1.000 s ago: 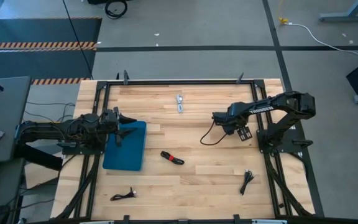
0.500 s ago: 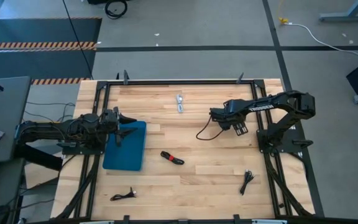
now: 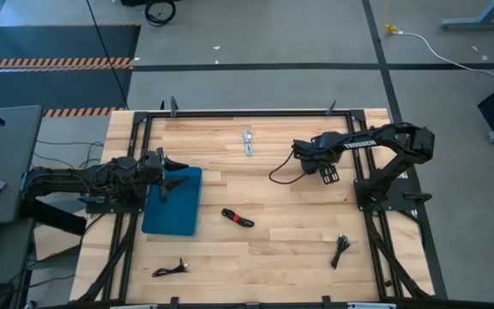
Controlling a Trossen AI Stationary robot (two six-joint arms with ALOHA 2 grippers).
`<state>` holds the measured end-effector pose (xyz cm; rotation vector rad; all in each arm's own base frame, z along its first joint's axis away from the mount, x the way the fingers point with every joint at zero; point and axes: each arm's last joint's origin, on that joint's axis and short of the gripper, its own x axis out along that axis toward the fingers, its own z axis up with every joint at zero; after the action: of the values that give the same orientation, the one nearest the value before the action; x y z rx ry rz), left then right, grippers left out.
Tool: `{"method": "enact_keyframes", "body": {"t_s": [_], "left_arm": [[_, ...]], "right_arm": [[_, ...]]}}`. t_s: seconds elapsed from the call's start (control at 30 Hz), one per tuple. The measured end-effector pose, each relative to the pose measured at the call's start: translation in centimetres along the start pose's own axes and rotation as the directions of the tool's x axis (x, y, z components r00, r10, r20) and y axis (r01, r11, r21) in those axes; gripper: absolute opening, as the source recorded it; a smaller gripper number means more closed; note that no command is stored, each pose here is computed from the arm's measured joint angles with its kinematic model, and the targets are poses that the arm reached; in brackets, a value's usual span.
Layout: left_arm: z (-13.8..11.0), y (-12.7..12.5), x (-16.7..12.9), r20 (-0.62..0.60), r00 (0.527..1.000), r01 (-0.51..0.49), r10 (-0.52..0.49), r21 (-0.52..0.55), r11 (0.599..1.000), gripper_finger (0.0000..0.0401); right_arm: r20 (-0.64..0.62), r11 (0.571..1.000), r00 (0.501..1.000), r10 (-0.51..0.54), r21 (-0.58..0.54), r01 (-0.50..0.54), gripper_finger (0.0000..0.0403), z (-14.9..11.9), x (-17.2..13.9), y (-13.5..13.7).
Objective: Pick and place USB-C Cables
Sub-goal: Put the black charger cable into the blue bin
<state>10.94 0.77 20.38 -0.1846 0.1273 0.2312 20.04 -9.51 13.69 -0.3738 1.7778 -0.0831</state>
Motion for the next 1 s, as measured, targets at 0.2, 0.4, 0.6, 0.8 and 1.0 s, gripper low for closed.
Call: {"method": "enact_keyframes", "body": {"t_s": [0.2, 0.4, 0.6, 0.8, 1.0], "left_arm": [[0.0, 0.0, 0.0, 0.001, 1.0, 0.0, 0.0, 0.001, 1.0, 0.0199], [0.0, 0.0, 0.0, 0.004, 1.0, -0.01, 0.01, 0.002, 1.0, 0.0199], [0.1, 0.0, 0.0, 0.011, 1.0, -0.016, 0.016, 0.002, 1.0, 0.0199], [0.8, -0.1, 0.0, 0.083, 0.997, 0.007, -0.008, 0.013, 1.0, 0.0199], [1.6, -0.5, -0.2, 0.157, 0.982, 0.102, -0.104, 0.018, 0.995, 0.0199]], "right_arm": [[0.042, 1.0, 0.999, 0.003, 0.016, -0.004, 0.02, 0.3, 0.2, 0.0], [0.081, 0.998, 0.996, 0.022, 0.065, -0.028, 0.0083, 0.9, -0.2, 0.8], [0.197, 0.978, 0.979, 0.059, 0.183, -0.096, 0.005, 2.9, -2.2, 1.7], [0.549, 0.969, 0.836, 0.008, 0.202, -0.143, 0.005, 7.5, -9.0, 1.7], [0.913, 0.977, 0.406, -0.037, 0.119, -0.178, 0.005, 11.4, -18.6, 2.0]]}}
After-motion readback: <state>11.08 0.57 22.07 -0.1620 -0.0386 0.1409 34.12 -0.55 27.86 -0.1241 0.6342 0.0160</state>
